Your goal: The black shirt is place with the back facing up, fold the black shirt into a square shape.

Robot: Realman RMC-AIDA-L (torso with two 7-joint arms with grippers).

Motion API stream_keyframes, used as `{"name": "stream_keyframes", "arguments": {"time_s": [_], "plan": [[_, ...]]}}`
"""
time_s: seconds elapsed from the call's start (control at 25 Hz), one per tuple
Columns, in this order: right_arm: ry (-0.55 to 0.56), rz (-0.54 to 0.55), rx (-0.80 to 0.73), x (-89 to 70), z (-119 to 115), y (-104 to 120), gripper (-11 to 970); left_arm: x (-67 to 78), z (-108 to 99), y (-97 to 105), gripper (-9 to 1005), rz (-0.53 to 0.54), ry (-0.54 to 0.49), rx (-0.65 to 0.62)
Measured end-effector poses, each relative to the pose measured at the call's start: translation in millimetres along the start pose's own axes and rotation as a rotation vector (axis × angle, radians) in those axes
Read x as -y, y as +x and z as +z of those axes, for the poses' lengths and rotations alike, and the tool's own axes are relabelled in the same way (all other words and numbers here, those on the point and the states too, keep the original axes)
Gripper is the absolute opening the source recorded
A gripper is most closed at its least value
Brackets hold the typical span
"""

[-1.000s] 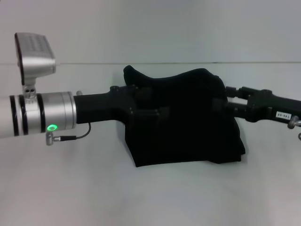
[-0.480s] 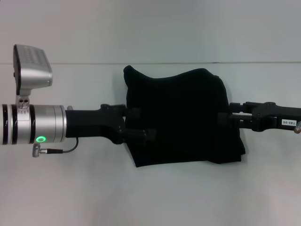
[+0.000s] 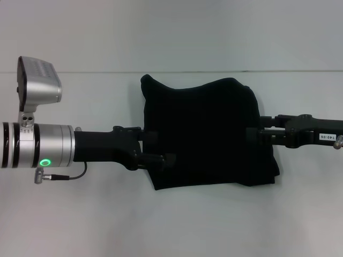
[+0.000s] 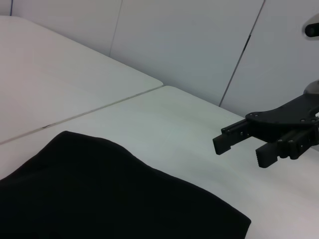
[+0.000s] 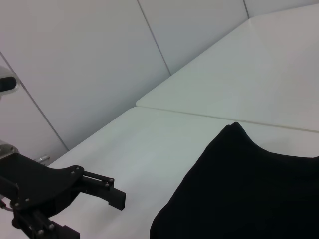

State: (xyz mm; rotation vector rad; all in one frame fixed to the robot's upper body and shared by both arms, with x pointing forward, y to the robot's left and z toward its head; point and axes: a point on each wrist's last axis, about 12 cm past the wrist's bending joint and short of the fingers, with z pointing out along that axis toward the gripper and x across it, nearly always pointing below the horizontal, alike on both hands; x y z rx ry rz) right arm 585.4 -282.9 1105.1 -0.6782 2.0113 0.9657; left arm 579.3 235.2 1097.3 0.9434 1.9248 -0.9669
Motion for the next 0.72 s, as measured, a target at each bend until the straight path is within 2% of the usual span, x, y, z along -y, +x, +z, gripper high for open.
{"name": "stream_keyframes", "arguments": {"time_s": [0.72], "plan": [[-0.001, 0.001, 0.0, -0.2, -0.1, 0.4, 792, -0.1, -0.7, 0.1, 883, 0.0, -0.003, 0.003]]}}
